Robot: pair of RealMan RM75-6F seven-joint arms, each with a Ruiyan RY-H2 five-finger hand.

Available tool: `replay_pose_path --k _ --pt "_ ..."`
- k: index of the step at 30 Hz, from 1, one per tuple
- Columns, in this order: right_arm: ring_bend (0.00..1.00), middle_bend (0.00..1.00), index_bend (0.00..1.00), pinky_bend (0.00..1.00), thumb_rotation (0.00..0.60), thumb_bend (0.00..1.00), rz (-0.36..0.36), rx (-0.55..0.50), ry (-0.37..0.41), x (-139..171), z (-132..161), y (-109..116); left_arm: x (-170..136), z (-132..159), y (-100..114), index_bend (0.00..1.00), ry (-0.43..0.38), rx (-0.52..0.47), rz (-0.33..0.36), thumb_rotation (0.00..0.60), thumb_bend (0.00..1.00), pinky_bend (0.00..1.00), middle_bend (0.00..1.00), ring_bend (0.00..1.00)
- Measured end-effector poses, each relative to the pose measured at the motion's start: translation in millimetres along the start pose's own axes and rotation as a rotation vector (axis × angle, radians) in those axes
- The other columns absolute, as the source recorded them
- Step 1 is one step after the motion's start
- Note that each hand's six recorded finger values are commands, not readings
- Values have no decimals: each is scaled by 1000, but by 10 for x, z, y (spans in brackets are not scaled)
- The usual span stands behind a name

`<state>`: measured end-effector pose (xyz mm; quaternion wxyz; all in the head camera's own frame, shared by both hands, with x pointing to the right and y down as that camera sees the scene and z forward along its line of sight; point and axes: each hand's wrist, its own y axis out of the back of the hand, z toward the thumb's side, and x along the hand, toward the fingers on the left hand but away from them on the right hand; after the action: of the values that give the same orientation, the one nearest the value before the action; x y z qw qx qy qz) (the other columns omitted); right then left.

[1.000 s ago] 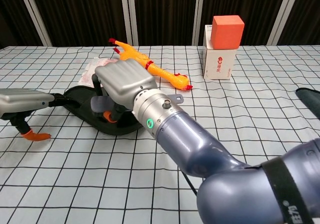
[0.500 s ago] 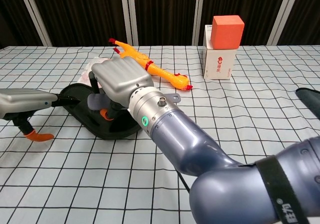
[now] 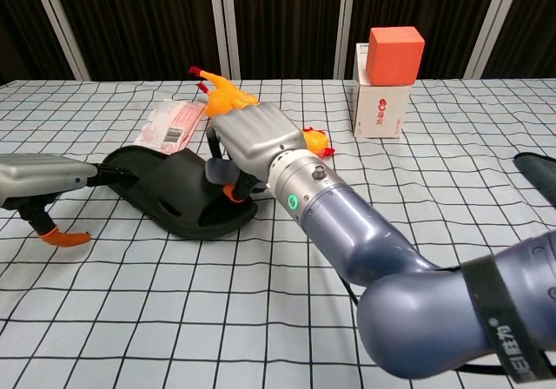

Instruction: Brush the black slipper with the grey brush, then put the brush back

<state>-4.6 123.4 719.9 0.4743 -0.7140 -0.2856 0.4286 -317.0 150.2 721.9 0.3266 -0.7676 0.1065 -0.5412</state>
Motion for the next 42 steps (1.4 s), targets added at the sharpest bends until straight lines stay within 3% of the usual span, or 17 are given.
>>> replay_pose_path --k 5,12,18,24,33,42 --pt "663 790 886 770 600 870 3 -1 -19 -10 -99 -10 -3 -12 -6 0 4 2 -3 600 511 0 0 0" --pt "663 790 886 770 600 869 -22 -11 27 35 54 79 -3 34 28 0 -5 1 8 600 512 0 0 0" --pt "663 790 886 770 600 870 -62 9 62 96 131 226 -86 49 106 0 -12 -21 46 600 513 0 0 0" --pt "663 790 886 770 600 870 -98 64 64 164 24 392 -291 31 193 0 -15 -50 101 600 512 0 0 0" --pt "663 790 886 770 600 870 -85 205 -11 429 -737 472 -800 -166 309 0 34 -116 232 600 406 0 0 0" --pt "663 790 886 770 600 870 14 239 -195 924 -1694 377 -1366 -387 468 0 159 -148 426 600 397 0 0 0"
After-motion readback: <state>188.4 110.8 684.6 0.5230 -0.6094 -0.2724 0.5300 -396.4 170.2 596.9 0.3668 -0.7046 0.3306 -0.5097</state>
